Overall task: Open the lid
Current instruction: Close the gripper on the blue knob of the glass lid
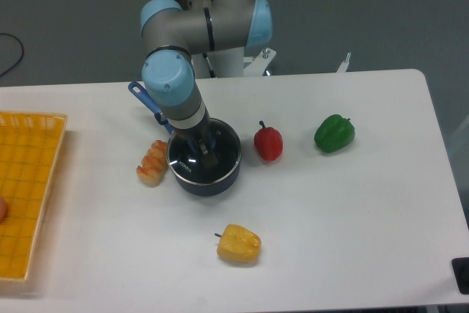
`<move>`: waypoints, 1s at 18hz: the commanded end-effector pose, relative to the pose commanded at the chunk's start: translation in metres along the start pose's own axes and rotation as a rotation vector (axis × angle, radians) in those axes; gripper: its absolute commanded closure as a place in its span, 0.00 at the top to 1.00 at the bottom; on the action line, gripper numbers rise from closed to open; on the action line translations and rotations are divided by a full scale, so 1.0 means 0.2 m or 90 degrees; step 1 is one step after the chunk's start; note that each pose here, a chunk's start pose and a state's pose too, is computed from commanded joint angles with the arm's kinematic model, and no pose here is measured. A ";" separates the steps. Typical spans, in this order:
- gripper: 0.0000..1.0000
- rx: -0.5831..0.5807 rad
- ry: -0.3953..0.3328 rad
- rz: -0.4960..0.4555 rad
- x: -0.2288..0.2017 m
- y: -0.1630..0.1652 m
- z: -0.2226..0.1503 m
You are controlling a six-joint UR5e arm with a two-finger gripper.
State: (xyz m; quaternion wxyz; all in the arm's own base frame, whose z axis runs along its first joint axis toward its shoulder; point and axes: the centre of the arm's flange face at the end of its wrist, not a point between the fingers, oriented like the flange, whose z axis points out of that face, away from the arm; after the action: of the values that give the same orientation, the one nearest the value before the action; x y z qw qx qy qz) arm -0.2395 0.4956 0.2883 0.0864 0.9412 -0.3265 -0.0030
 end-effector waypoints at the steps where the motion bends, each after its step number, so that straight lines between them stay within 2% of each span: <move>1: 0.93 0.000 0.000 0.003 0.01 -0.01 0.00; 5: 0.93 -0.001 0.000 0.005 0.01 -0.02 0.00; 18: 0.74 0.003 -0.004 0.006 0.00 -0.02 -0.02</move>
State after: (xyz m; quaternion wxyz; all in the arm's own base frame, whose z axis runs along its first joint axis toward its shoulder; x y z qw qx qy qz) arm -0.2367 0.4992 0.2914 0.0835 0.9398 -0.3313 -0.0049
